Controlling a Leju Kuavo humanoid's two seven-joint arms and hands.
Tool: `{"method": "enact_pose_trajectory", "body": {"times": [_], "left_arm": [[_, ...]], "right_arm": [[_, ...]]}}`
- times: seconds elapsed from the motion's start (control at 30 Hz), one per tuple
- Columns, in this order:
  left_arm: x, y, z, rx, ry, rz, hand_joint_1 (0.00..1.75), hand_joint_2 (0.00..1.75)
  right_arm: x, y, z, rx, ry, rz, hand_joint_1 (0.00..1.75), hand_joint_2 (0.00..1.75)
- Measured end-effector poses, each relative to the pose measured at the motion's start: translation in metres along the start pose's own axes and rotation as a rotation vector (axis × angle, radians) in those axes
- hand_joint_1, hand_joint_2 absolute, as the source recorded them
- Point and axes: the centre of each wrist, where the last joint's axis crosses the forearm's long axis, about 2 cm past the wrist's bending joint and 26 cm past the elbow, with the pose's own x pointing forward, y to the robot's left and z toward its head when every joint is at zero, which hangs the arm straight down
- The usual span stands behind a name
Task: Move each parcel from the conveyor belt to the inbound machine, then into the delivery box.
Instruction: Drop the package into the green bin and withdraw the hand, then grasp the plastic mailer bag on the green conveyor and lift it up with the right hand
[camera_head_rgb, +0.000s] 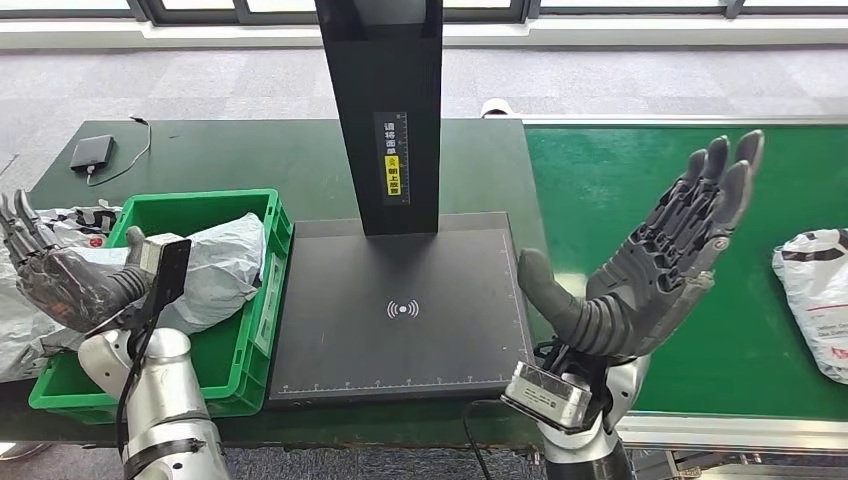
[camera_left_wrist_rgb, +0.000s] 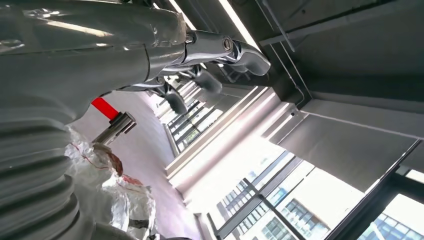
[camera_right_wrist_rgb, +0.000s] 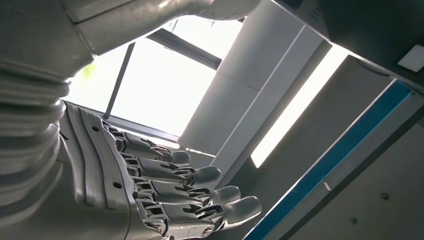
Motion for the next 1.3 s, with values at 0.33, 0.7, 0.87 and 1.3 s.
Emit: {"method": "enact_pose_trajectory", "body": {"times": [0.33,0.7,0.87,1.3], "left_arm": [[0.014,0.018,-0.005,0.143,-0.084,0.137,0.0,0.0],[0.04,0.026,-0.008,0.198,-0.155,0.251,0.0,0.0],[0.042,0.027,-0.01,0.204,-0.164,0.256,0.0,0.0],[0.064,0.025,-0.001,0.18,-0.044,0.726,0.0,1.75]], "right_arm": [[-0.002,0.002,0.003,0.012,0.009,0.0,0.0,1.75],[-0.003,0.003,0.005,0.019,0.014,0.001,0.0,1.75],[-0.003,0.003,0.005,0.019,0.014,0.001,0.0,1.75],[-0.006,0.005,0.01,0.036,0.049,-0.007,0.0,1.75]]}}
